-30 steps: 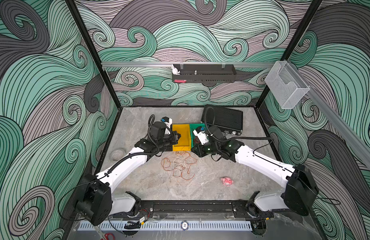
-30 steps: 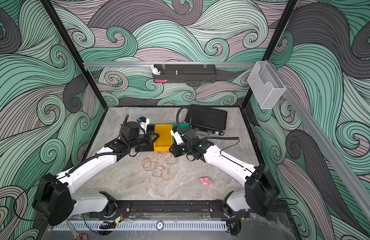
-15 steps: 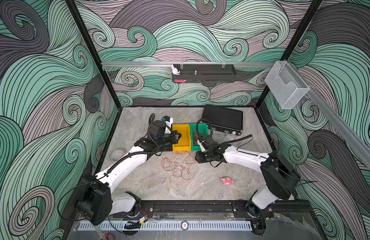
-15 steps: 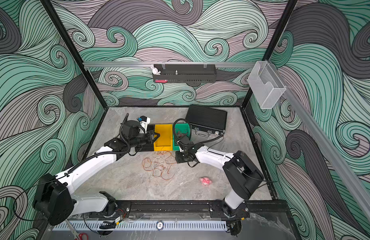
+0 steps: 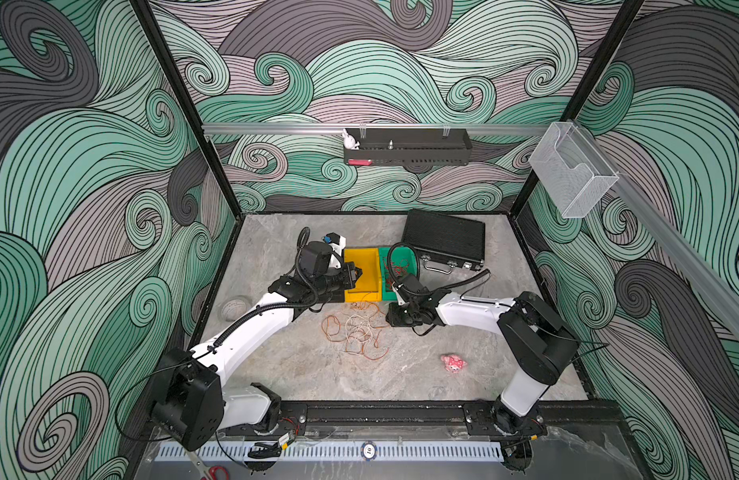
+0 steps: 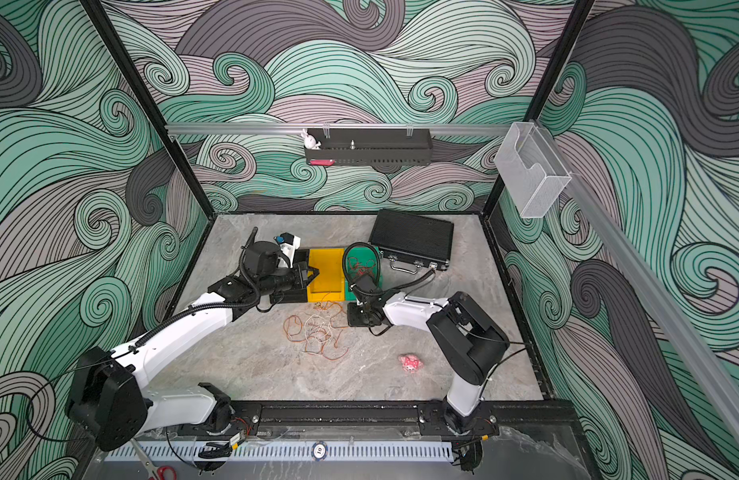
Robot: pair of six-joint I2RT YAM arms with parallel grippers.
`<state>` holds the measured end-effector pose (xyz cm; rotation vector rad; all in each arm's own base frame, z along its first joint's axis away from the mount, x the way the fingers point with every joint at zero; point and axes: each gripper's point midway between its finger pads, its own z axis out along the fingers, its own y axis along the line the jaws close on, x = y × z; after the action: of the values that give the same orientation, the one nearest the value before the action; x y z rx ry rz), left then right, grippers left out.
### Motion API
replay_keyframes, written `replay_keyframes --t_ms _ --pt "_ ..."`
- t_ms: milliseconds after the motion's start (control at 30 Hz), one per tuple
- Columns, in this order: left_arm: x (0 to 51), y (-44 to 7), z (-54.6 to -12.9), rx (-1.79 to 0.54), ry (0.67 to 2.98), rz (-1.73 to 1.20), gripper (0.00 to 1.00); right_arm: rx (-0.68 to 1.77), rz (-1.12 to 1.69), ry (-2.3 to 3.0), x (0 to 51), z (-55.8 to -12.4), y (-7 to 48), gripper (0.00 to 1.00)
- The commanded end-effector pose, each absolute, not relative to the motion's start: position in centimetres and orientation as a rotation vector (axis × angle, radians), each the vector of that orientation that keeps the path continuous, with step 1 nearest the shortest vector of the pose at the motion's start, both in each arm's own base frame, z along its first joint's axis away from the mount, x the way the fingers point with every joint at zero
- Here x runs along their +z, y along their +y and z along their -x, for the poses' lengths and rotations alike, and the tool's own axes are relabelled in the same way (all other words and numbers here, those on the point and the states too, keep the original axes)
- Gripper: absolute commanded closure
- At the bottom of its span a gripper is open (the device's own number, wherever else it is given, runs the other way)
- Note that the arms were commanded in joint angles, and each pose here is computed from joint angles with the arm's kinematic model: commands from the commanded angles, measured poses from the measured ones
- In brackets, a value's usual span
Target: Untangle the cables
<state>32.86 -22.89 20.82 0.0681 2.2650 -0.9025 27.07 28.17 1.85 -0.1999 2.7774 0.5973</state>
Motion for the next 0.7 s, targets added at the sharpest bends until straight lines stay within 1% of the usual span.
replay_keyframes --t_ms 0,67,133,233,400,667 --pt "22.6 -22.6 -33.6 -0.892 2.224 -0.077 1.0 0.587 0.176 2.801 1.1 -26.6 28.1 0.73" --pt "22.4 -22.6 -33.7 -0.887 2.227 -0.076 1.0 0.599 0.175 2.796 1.2 -26.5 28.3 0.79" --pt "22.3 -22.5 -33.8 -0.884 2.227 -0.075 1.0 0.616 0.172 2.786 1.5 -26.6 28.5 0.87" --pt "22.2 -22.4 -34.0 -0.874 2.229 -0.073 1.0 0.628 0.169 2.765 2.2 -26.7 28.6 0.95" --pt "21.9 -22.2 -34.7 -0.855 2.231 -0.066 1.0 0.653 0.18 2.7 4.7 -27.0 28.5 1.0" --pt "21.6 -22.1 -36.7 -0.842 2.237 -0.067 1.0 0.673 0.22 2.488 13.0 -27.3 27.3 1.0"
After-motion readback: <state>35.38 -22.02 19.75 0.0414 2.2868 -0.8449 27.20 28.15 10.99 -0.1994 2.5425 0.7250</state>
